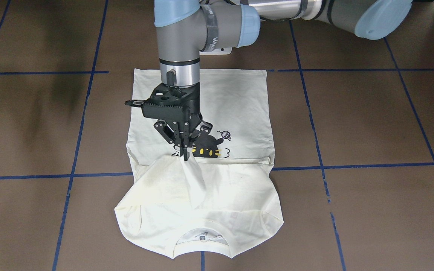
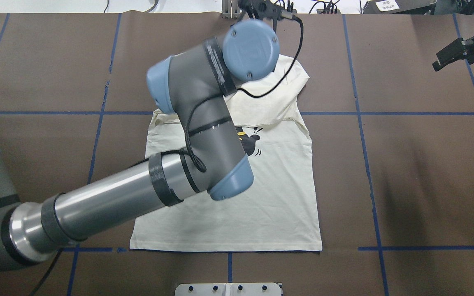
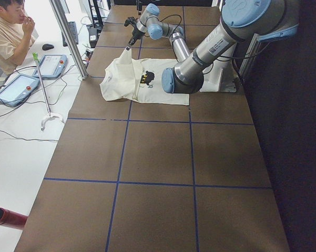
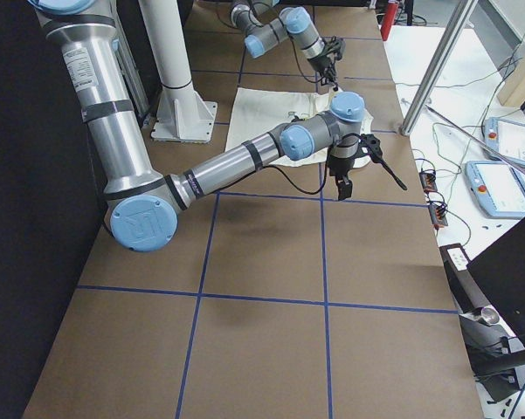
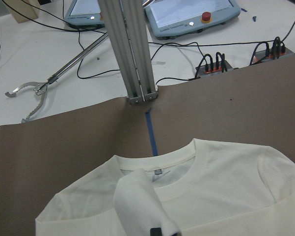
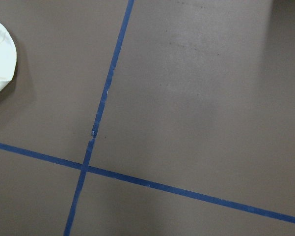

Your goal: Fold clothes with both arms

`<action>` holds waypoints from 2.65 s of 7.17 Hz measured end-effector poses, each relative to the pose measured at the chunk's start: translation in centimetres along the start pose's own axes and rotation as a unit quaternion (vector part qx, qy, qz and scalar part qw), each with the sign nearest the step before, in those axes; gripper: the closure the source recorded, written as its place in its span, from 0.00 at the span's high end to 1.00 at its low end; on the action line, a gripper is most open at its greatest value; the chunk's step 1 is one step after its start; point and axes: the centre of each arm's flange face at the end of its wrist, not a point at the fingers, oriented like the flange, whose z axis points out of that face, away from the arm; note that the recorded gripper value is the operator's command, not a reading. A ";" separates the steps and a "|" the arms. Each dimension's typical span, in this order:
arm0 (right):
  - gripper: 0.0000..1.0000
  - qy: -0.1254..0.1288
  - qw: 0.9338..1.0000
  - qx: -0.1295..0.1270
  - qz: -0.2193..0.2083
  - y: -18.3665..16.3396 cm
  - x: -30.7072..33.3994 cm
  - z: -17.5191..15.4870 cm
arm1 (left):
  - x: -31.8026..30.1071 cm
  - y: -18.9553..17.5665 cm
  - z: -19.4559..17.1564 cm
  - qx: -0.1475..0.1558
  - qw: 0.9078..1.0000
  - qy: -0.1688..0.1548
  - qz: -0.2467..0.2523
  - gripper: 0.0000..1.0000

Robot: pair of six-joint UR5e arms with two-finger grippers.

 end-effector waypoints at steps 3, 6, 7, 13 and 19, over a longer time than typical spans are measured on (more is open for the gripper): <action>1.00 0.001 1.000 -0.001 0.004 0.1 0.1 0.1 | 4.1 4.0 2.5 0.013 0.999 0.025 0.015 0.05; 1.00 0.002 1.000 0.000 0.004 0.1 0.1 0.1 | 7.7 4.0 1.4 0.029 0.997 0.074 -0.008 1.00; 1.00 0.001 1.000 0.002 0.002 -0.1 -0.1 0.0 | 7.7 4.5 1.3 0.037 0.993 0.106 -0.037 1.00; 0.99 -0.028 0.996 0.056 -0.062 -4.6 -11.3 -0.2 | -13.6 -3.6 4.1 -0.081 0.989 0.098 0.072 1.00; 0.73 0.077 0.993 0.084 -0.022 -6.4 -38.1 8.9 | -45.1 -5.3 2.1 -0.107 0.965 0.077 0.228 1.00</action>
